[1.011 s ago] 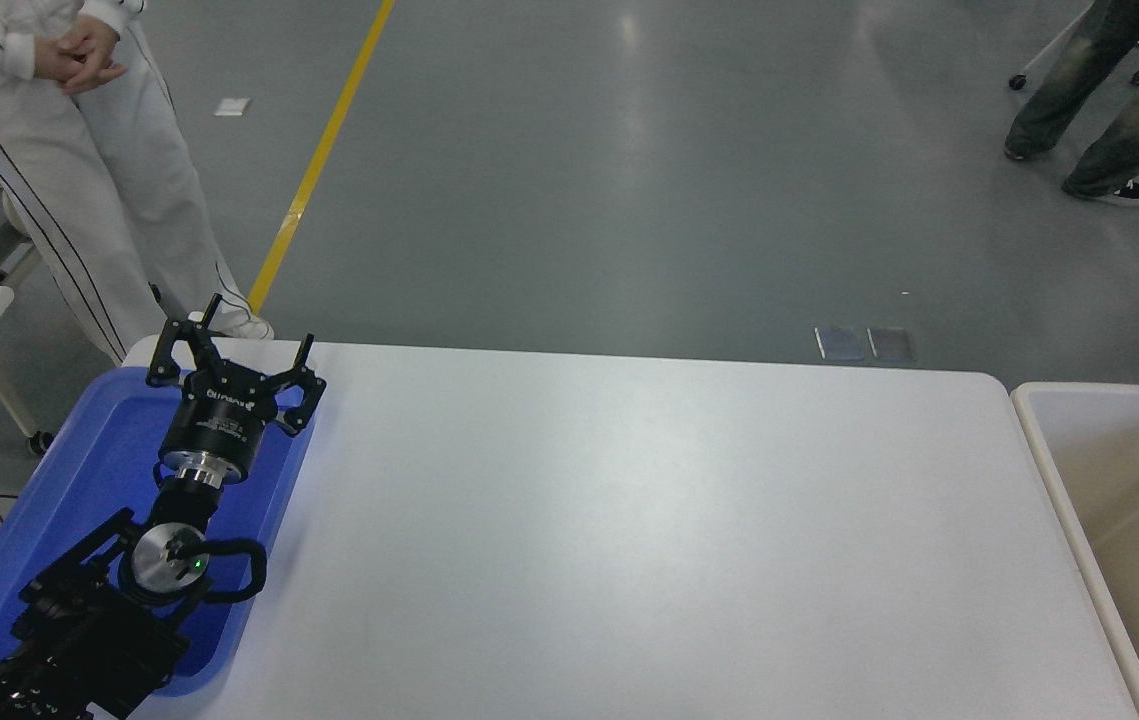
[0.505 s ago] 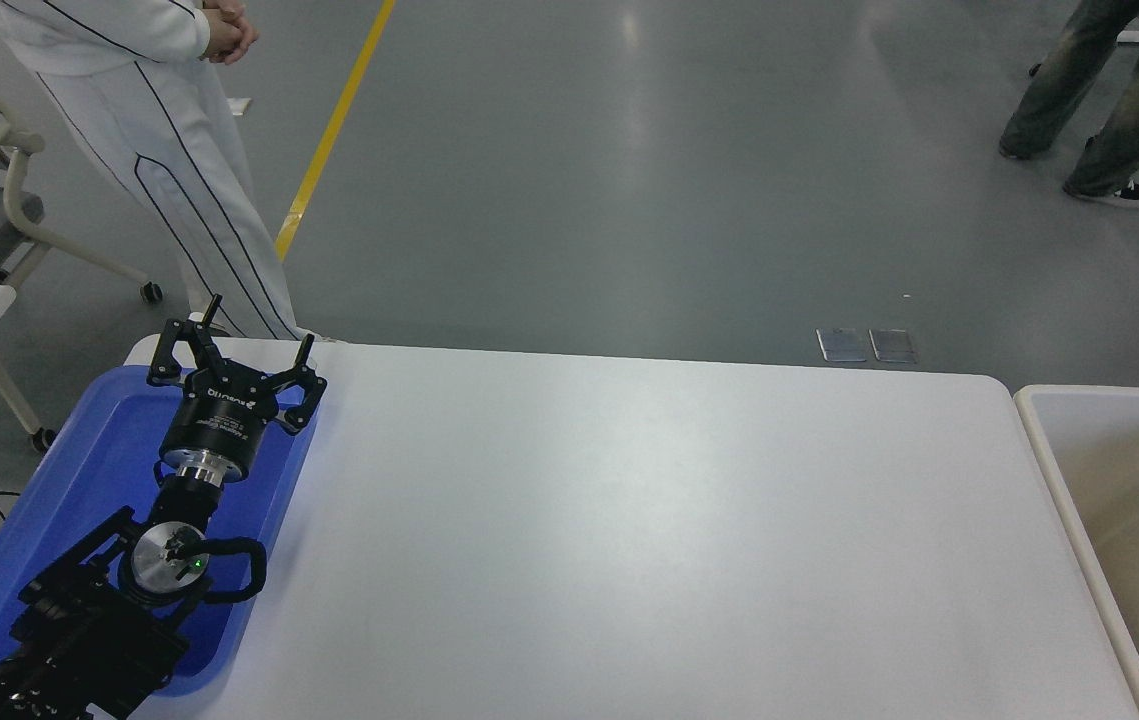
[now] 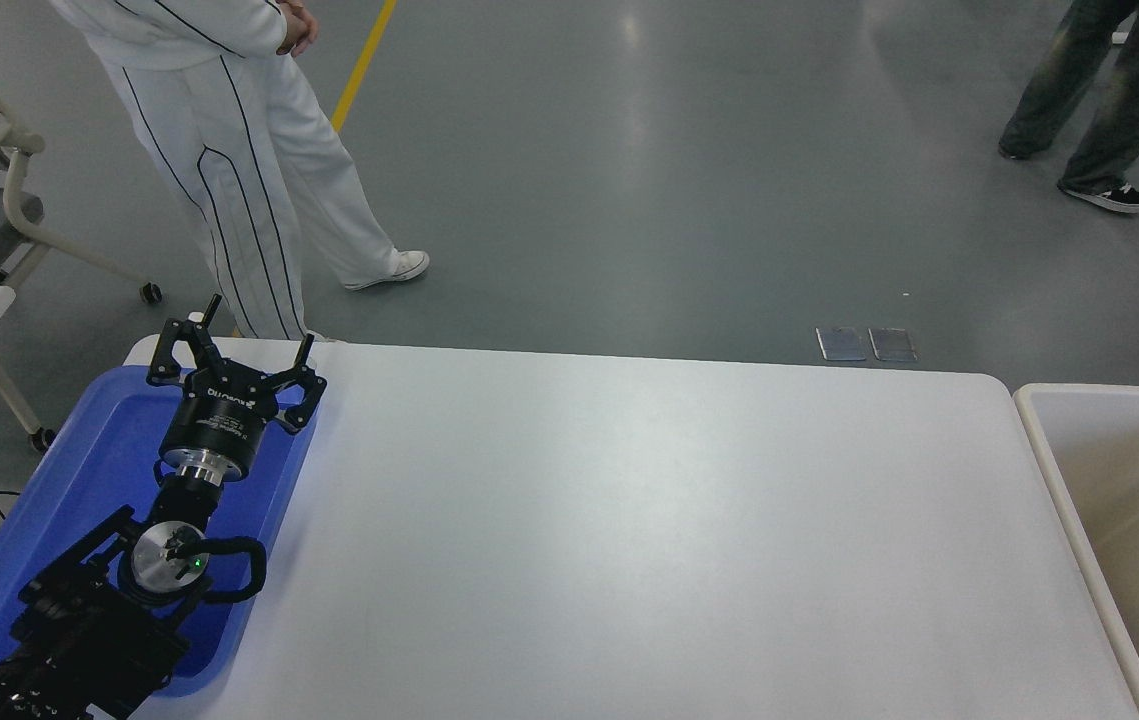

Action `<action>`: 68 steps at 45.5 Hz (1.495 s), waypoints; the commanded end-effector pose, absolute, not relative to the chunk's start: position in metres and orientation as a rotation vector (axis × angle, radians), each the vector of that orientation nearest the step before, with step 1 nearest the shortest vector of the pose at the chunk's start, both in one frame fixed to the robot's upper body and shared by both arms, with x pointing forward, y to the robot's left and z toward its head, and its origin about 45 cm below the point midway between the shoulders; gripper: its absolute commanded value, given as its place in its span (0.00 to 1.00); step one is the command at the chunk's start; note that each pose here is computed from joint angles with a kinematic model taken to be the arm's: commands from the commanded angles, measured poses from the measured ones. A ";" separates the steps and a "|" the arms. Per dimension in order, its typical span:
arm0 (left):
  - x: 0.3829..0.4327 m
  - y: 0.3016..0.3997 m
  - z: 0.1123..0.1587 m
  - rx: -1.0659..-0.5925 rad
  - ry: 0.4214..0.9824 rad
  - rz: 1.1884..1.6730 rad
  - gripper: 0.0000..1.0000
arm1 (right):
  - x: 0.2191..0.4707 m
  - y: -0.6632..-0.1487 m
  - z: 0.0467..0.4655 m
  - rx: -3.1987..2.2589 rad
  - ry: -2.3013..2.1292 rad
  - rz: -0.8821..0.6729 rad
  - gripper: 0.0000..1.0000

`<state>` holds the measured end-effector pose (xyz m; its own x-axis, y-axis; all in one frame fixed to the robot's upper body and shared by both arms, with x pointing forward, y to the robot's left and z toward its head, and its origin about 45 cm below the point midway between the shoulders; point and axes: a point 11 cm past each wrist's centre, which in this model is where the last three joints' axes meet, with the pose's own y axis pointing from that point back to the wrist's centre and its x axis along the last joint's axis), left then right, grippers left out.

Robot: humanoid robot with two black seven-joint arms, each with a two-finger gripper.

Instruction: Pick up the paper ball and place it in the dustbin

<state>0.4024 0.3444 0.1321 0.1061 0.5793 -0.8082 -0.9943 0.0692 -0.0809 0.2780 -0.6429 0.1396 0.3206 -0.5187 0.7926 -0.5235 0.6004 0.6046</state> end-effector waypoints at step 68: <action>0.4024 0.3443 0.1322 -0.761 0.696 1.341 1.00 | 0.309 -0.625 0.147 1.021 -1.559 0.029 0.99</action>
<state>0.4024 0.3444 0.1321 0.1060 0.5793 -0.8082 -0.9943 0.0690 -0.0809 0.2897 -0.6296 0.1330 0.2277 -0.5084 0.8305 -0.5714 0.6208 0.5367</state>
